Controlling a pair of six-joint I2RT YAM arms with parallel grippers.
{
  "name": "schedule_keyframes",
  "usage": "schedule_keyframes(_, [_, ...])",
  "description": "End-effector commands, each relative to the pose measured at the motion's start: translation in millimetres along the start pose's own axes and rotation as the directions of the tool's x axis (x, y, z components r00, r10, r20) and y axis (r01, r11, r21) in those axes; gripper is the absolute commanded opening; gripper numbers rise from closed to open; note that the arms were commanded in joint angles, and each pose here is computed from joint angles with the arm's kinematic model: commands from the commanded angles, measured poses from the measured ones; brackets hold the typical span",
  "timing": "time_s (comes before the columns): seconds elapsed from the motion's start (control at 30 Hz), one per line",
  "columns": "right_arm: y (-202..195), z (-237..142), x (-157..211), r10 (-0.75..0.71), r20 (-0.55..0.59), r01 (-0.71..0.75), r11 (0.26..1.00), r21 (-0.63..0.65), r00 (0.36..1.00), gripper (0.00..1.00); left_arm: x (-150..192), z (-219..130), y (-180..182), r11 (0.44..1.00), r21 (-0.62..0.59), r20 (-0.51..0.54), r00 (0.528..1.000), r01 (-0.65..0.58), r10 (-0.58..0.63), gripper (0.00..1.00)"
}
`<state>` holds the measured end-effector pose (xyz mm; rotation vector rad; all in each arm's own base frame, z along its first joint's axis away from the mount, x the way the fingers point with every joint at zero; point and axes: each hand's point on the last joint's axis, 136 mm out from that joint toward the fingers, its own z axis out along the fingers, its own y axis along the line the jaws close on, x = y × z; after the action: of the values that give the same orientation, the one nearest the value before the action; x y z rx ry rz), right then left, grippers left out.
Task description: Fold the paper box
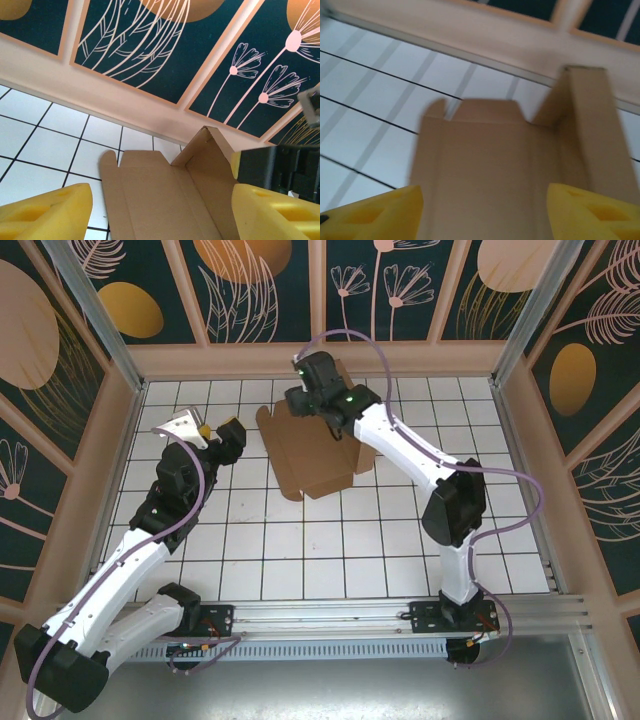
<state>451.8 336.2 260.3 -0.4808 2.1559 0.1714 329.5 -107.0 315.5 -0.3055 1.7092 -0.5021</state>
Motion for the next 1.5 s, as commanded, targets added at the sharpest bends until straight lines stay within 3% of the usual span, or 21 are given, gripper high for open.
schedule_keyframes(0.0, [-35, 20, 46, -0.091, -0.152, 0.110, 0.987, 0.121, 0.984, 0.70, -4, -3, -6, 1.000, 0.026, 0.006, 1.000, 0.013, -0.013, 0.74])
schedule_keyframes(0.47, [-99, 41, 77, -0.097, -0.252, 0.182, 0.923, 0.340, 0.963, 0.65, 0, -1, -7, 1.000, 0.025, -0.003, 1.000, 0.003, -0.002, 0.73])
schedule_keyframes(0.6, [-111, 48, 88, -0.085, -0.276, 0.186, 0.913, 0.363, 0.957, 0.56, 1, -2, -7, 1.000, 0.025, -0.004, 1.000, 0.001, -0.001, 0.73])
schedule_keyframes(0.77, [-129, 54, 100, -0.056, -0.284, 0.172, 0.900, 0.401, 0.957, 0.35, 1, -2, -7, 1.000, 0.027, -0.006, 1.000, 0.001, 0.000, 0.73])
schedule_keyframes(0.87, [-134, 55, 102, 0.000, -0.260, 0.102, 0.921, 0.377, 0.966, 0.27, 2, -2, -8, 1.000, 0.029, -0.007, 1.000, 0.001, 0.000, 0.73])
schedule_keyframes(1.0, [-157, 55, 116, 0.159, -0.243, -0.074, 0.942, 0.328, 0.957, 0.25, 2, -1, -8, 1.000, 0.030, -0.008, 1.000, 0.003, -0.002, 0.73])
schedule_keyframes(1.2, [-172, 55, 164, 0.365, -0.260, -0.295, 0.917, 0.269, 0.894, 0.22, 3, -1, -8, 1.000, 0.031, -0.010, 1.000, 0.005, -0.004, 0.73])
schedule_keyframes(1.27, [-162, 53, 183, 0.434, -0.275, -0.382, 0.896, 0.225, 0.858, 0.24, 1, -2, -8, 1.000, 0.031, -0.007, 1.000, 0.005, -0.005, 0.73])
schedule_keyframes(1.33, [-128, 46, 194, 0.455, -0.310, -0.444, 0.889, 0.109, 0.835, 0.27, 1, -2, -7, 1.000, 0.027, -0.004, 1.000, 0.006, -0.006, 0.73])
schedule_keyframes(1.47, [6, 11, 187, 0.303, -0.375, -0.418, 0.865, -0.277, 0.876, 0.45, 2, -2, -5, 1.000, 0.017, -0.007, 1.000, 0.002, -0.001, 0.73])
